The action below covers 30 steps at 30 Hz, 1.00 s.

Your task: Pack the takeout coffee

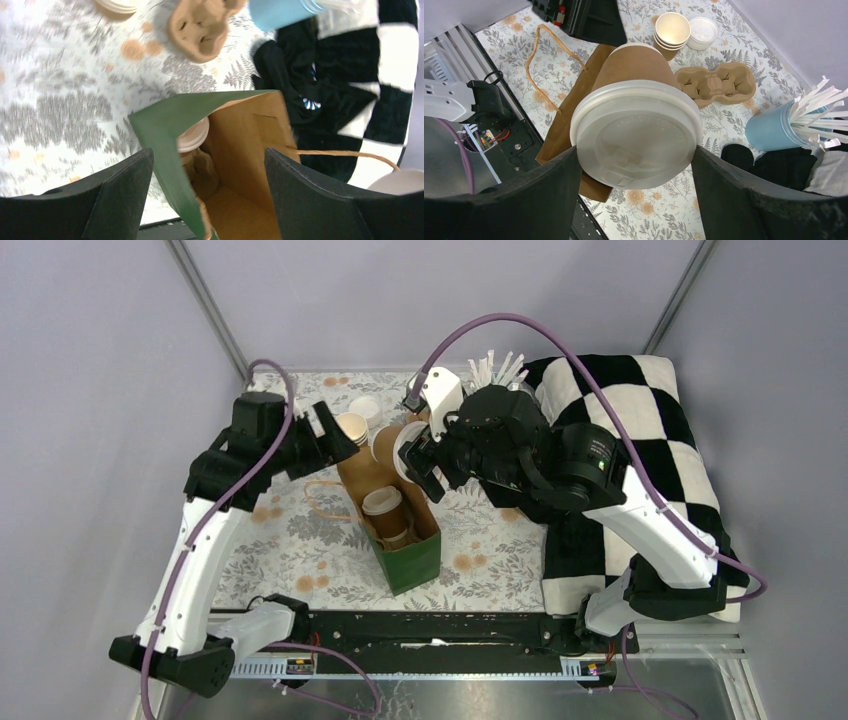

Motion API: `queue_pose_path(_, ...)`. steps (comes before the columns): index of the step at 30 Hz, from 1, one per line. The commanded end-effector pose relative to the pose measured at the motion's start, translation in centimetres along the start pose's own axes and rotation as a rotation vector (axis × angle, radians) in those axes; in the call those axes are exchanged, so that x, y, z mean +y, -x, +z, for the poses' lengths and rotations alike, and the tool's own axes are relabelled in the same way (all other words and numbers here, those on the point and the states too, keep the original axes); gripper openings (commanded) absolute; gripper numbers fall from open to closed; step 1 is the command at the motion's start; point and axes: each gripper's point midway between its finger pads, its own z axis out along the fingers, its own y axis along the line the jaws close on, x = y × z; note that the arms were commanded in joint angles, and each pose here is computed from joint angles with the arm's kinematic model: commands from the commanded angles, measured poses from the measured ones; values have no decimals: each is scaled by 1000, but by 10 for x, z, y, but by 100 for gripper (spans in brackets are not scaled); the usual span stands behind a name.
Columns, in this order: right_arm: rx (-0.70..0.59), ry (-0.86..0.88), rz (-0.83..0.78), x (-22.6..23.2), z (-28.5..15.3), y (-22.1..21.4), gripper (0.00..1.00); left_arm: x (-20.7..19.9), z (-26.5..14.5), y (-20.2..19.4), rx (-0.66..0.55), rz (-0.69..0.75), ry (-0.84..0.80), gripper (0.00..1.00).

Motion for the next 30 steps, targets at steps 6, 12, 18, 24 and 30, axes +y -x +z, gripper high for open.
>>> queue_pose_path(6,-73,21,29,-1,-23,20,37,-43,33,32,12,562,-234,87)
queue_pose_path(12,-71,14,53,-3,-28,15,36,-48,56,20,86,620,-323,76)
queue_pose_path(18,-57,25,41,-2,-29,11,36,-52,61,7,127,646,-397,59)
queue_pose_path(24,-47,64,32,6,-24,10,36,-45,72,-9,183,652,-427,62)
queue_pose_path(30,-29,81,27,11,-18,7,36,-42,77,-2,139,671,-382,42)
